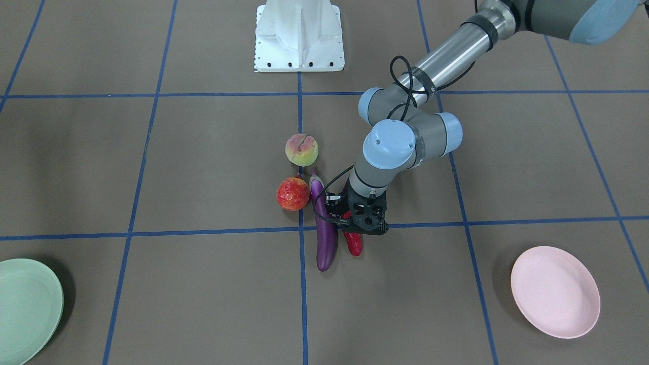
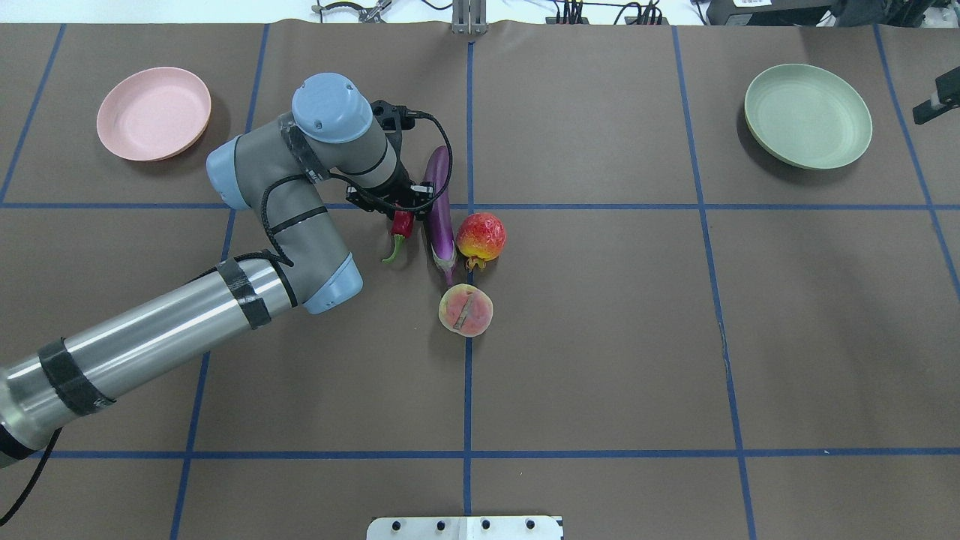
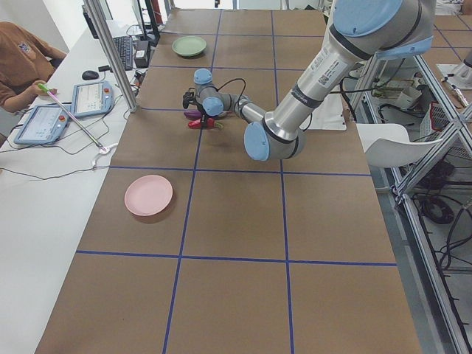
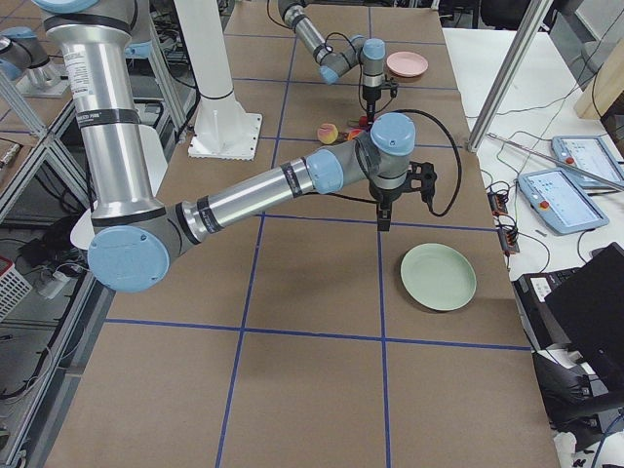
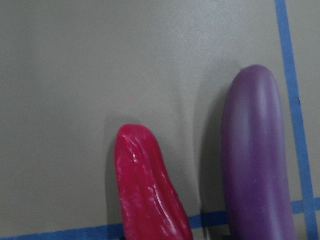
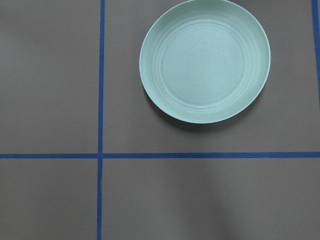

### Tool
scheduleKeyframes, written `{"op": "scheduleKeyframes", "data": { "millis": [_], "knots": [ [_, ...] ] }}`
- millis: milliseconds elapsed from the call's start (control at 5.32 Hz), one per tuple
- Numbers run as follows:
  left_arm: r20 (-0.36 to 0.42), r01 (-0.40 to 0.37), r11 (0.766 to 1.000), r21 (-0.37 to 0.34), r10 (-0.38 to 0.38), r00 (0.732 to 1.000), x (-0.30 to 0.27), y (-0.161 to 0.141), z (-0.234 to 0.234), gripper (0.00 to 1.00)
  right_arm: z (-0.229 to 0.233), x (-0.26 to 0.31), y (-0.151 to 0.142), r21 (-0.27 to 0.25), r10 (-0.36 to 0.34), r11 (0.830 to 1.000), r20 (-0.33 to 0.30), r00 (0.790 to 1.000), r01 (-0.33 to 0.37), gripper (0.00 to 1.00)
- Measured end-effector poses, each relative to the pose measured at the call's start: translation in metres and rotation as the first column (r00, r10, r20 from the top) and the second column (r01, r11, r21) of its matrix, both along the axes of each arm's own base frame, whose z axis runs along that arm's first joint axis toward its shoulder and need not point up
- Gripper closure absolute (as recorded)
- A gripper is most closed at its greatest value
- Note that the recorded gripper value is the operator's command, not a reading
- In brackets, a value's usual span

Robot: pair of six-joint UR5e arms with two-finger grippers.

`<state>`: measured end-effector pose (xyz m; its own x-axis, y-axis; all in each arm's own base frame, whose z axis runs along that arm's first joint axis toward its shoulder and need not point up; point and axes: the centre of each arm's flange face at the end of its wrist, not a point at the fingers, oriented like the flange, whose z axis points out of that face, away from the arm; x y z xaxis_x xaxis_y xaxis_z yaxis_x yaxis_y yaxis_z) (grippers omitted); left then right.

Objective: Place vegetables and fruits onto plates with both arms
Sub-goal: 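Carry the chili to the pink plate while the right gripper reaches for the pomegranate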

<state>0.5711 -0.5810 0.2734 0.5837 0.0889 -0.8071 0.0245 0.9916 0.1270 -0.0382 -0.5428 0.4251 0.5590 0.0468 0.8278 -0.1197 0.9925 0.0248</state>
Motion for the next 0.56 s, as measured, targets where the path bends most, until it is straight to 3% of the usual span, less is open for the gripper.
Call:
{"op": "scheduleKeyframes", "data": {
  "millis": [188, 564],
  "knots": [
    [-0.004, 0.01, 1.0, -0.001, -0.01, 1.0, -0.008, -0.005, -0.002, 1.0, -0.016, -0.014, -0.005, -0.011, 0.003, 1.0, 0.011, 1.0, -0.003, 0.0],
    [-0.039, 0.073, 0.997, -0.027, -0.074, 0.997, -0.081, -0.06, -0.011, 1.0, -0.063, -0.06, -0.016, -0.016, -0.015, 1.0, 0.038, 0.999, 0.015, 0.0]
  ]
}}
